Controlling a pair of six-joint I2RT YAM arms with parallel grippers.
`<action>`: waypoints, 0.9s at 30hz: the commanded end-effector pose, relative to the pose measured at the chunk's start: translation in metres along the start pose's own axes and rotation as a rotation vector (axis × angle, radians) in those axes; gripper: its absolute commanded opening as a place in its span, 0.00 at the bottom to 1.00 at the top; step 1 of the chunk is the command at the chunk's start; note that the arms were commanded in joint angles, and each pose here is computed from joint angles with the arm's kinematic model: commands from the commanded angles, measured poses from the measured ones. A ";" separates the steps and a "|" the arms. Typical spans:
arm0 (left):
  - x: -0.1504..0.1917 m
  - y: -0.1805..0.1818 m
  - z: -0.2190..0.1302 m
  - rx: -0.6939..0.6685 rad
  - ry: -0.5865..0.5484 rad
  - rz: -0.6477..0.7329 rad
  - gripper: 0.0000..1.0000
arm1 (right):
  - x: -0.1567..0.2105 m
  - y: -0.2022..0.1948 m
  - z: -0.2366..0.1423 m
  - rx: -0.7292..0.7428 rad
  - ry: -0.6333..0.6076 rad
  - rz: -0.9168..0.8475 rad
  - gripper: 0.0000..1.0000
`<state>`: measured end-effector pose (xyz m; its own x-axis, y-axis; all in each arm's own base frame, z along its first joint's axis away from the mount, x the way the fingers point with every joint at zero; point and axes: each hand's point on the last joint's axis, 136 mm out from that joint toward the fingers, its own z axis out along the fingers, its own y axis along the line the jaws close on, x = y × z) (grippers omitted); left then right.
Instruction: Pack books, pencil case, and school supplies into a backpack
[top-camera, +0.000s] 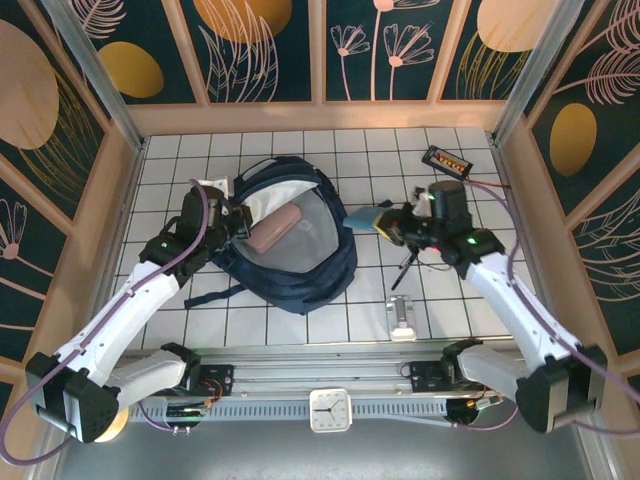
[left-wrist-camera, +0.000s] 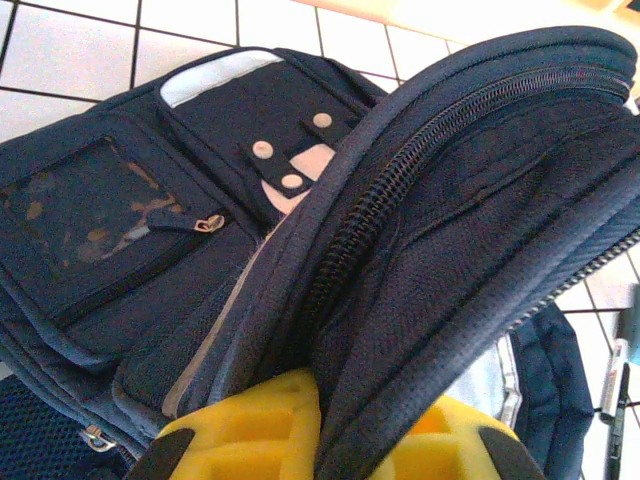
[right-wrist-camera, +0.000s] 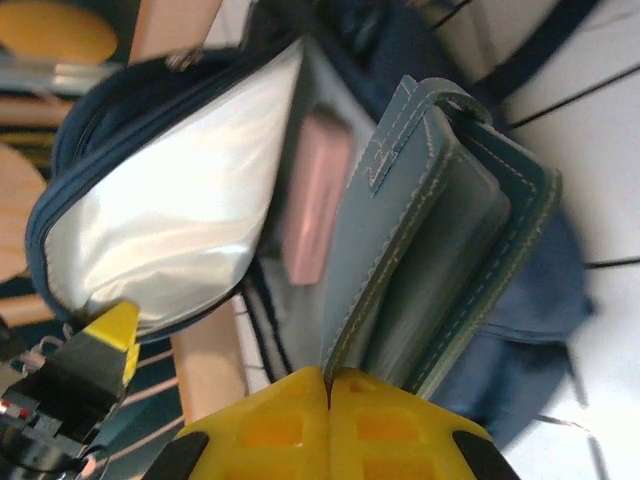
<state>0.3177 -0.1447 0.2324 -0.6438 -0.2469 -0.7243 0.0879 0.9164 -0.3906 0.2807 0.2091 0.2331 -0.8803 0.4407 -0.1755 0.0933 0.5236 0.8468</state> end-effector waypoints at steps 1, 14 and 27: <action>-0.036 -0.034 -0.007 0.159 -0.121 -0.068 0.00 | -0.003 0.061 0.026 -0.203 0.026 -0.089 0.00; -0.046 -0.043 -0.006 0.203 -0.151 -0.155 0.00 | 0.002 0.063 0.158 -0.277 0.206 -0.102 0.00; -0.046 -0.050 0.012 0.227 -0.130 -0.157 0.00 | 0.002 0.034 0.170 -0.125 0.283 -0.123 0.67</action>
<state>0.3379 -0.1654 0.2329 -0.6432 -0.3632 -0.6740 0.0661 0.8507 -0.5215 0.3703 0.3639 0.1446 -0.9794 0.1811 -0.0895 -0.0030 0.4300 0.9028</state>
